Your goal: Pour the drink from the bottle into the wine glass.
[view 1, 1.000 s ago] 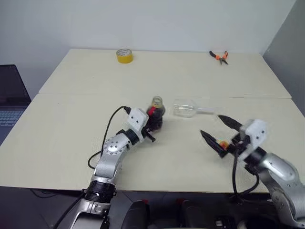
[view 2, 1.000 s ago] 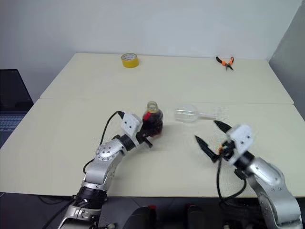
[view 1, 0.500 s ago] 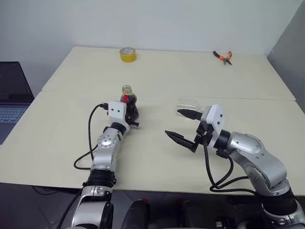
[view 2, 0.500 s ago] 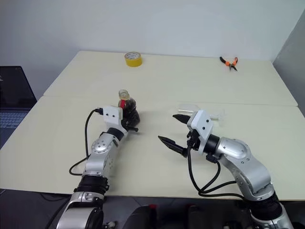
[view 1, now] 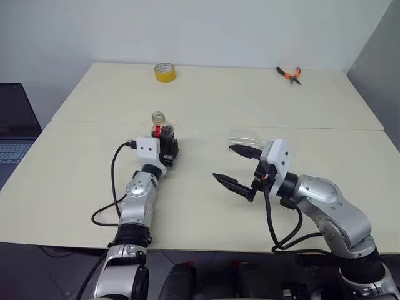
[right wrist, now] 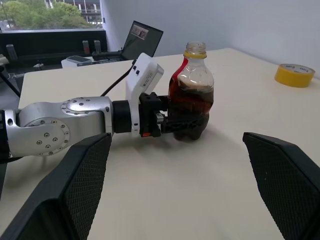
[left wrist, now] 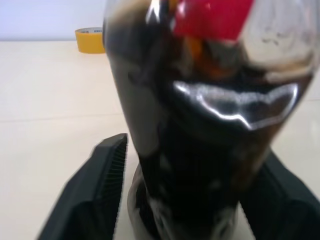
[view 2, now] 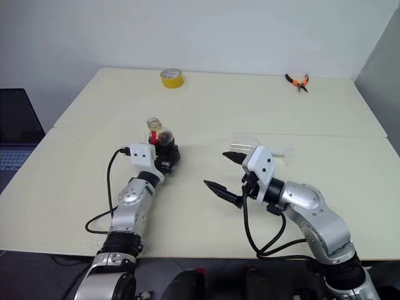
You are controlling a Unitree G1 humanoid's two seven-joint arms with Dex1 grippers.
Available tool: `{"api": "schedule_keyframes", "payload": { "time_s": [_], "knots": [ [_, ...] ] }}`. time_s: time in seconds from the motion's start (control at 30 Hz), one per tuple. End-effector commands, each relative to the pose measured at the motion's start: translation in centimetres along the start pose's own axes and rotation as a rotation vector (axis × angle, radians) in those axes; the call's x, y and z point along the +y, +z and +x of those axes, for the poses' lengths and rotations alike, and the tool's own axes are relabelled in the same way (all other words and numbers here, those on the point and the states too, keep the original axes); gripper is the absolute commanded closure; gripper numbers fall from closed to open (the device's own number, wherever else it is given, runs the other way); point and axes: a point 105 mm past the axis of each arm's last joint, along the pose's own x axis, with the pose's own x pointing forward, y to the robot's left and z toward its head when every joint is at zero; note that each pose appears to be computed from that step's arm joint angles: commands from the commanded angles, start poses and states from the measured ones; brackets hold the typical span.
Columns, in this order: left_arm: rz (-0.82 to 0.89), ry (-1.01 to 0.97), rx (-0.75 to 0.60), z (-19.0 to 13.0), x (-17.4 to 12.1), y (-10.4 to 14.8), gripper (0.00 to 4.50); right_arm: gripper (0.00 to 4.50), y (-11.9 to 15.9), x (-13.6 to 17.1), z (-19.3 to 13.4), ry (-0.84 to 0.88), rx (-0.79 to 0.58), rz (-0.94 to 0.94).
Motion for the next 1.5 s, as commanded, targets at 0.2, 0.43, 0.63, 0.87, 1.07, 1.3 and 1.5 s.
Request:
{"api": "schedule_keyframes", "payload": {
  "time_s": [0.2, 0.43, 0.63, 0.87, 1.07, 1.3, 1.5],
  "knots": [
    [0.042, -0.042, -0.022, -3.3, -0.4, 1.3, 0.02, 0.0, 0.2, 0.8, -1.7, -0.025, 0.019, -0.057],
    [0.057, -0.221, 0.129, -8.3, -2.0, -0.5, 0.02, 0.0, -1.4, -0.8, -4.3, -0.185, 0.101, -0.082],
    [0.137, -0.414, 0.118, -9.4, -4.9, 0.5, 0.02, 0.0, -1.8, -3.3, -5.6, -0.343, 0.149, -0.212],
    [0.174, -0.695, 0.003, -7.6, -9.7, 4.3, 0.02, 0.0, -4.5, -6.8, -6.1, -0.447, 0.445, -0.554],
    [0.209, -0.877, 0.003, -7.4, -11.0, 5.8, 0.02, 0.0, -5.5, -9.5, -5.6, -0.451, 0.619, -0.955],
    [0.209, -0.93, 0.005, -7.4, -11.5, 5.9, 0.02, 0.0, -5.3, -11.7, -4.3, -0.551, 0.659, -1.151],
    [0.203, -0.933, 0.004, -7.4, -11.5, 5.1, 0.02, 0.0, -7.3, -13.4, -2.9, -0.574, 0.722, -1.214]
  ]
}}
